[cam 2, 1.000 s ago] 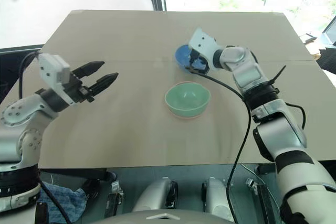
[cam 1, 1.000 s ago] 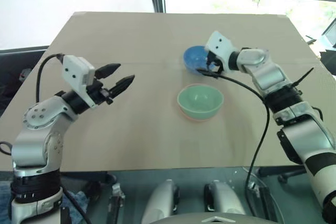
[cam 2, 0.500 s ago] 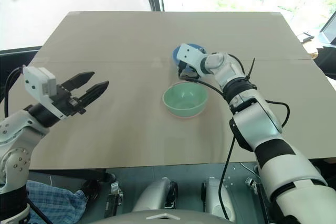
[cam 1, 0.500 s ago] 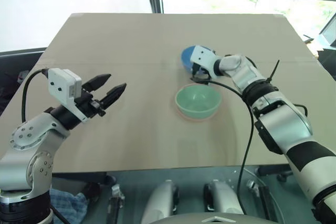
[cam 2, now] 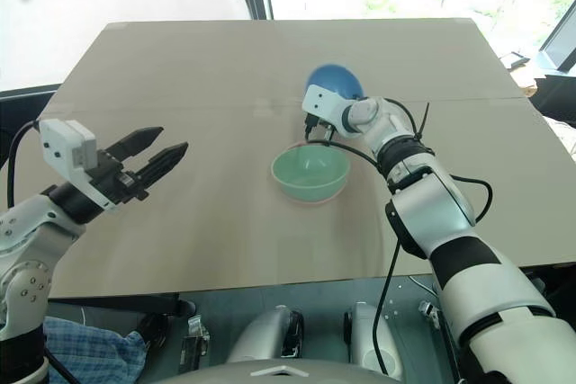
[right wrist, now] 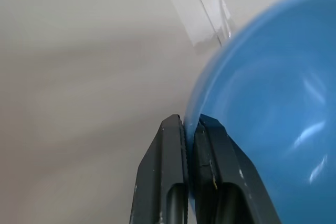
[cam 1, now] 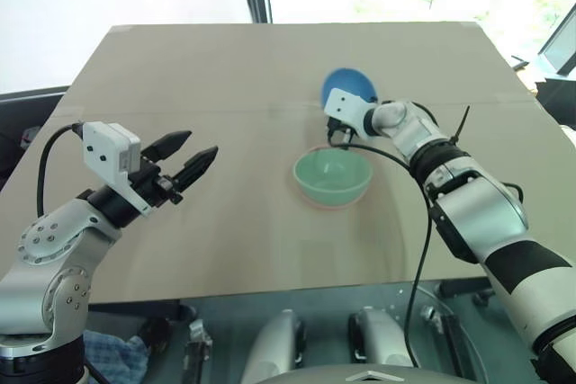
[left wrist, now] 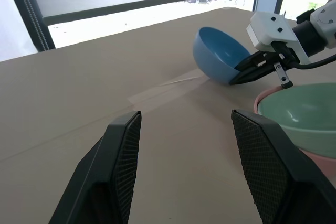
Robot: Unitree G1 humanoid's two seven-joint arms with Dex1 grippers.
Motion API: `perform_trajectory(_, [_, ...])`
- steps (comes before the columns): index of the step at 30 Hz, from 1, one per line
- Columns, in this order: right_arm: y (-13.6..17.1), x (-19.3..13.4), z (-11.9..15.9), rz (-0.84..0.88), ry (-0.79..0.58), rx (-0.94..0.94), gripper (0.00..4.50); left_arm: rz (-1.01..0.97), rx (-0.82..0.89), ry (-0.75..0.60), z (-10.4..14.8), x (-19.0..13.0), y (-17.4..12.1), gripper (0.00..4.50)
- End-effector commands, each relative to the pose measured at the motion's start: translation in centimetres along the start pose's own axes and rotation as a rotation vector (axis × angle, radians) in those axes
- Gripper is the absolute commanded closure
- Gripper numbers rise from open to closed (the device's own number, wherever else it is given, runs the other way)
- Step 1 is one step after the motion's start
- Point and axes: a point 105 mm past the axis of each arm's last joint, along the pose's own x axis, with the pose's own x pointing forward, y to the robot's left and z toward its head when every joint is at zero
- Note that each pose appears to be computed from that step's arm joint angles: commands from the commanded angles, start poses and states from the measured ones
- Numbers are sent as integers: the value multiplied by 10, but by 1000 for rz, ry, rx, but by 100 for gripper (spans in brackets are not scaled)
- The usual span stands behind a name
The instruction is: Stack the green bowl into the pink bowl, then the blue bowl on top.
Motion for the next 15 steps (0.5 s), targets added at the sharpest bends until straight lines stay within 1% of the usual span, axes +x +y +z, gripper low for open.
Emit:
perform_trajectory(1, [-16,-7,20,-47,-59,-23,438,-15,36,-39,13,2,-2,159])
perform_trajectory(5, [-34,-18,29,-96,-100,-55,438,-40,26,-36,11,7,-3,159])
perform_trajectory(9, [-47,-32,39,-97,-147,-83,438,-83,23,-34,10,12,-6,159])
perform_trajectory(11, [-53,-47,47,-65,-190,-130,438,-130,28,-36,11,19,-8,159])
perform_trajectory(15, [-46,-76,54,20,-240,-207,438,-216,40,-35,13,31,-11,159])
